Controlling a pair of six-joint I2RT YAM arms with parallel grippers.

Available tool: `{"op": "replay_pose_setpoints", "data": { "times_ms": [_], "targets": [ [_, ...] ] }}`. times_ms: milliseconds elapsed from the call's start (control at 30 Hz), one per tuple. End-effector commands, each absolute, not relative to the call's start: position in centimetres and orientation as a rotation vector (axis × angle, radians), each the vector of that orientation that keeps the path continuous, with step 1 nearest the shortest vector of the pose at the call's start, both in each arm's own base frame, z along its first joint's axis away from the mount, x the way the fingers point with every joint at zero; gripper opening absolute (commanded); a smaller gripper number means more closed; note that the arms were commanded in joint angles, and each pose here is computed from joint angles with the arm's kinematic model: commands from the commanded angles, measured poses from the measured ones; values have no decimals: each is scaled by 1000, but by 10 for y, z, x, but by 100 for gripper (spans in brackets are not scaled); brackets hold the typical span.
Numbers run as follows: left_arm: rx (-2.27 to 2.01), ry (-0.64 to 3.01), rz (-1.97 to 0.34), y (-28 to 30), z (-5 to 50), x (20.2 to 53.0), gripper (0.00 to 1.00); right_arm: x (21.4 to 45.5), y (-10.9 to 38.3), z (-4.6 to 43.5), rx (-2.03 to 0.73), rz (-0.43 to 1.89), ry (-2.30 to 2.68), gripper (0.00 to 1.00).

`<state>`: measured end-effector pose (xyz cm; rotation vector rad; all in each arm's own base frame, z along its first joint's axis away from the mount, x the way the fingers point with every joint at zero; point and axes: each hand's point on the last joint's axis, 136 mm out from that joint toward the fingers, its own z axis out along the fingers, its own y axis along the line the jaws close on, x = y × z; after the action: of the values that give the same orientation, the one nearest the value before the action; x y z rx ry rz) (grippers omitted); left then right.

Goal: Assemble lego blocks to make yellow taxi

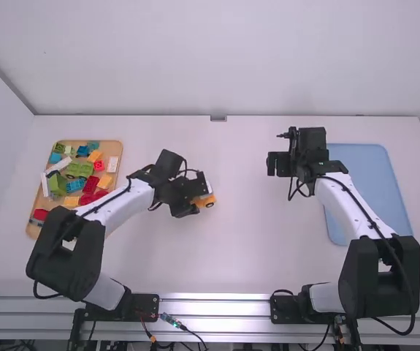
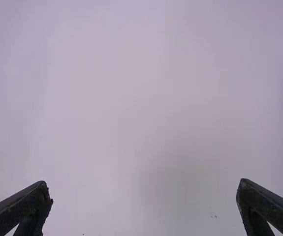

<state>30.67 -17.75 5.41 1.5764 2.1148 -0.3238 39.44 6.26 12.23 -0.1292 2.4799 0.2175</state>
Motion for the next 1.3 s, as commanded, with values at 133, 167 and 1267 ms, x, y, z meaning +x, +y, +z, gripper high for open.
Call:
{"op": "replay_pose_setpoints", "data": {
  "times_ms": [133,167,1267],
  "targets": [
    [1730,1995,-290,-186,44,293,41,393,60,134,-126,215,2466,99],
    [1725,2002,-272,-186,42,294,41,393,61,134,-128,218,2466,99],
    [1933,2078,-283,-194,-9,300,51,382,84,131,-383,267,2460,99]
  ]
}}
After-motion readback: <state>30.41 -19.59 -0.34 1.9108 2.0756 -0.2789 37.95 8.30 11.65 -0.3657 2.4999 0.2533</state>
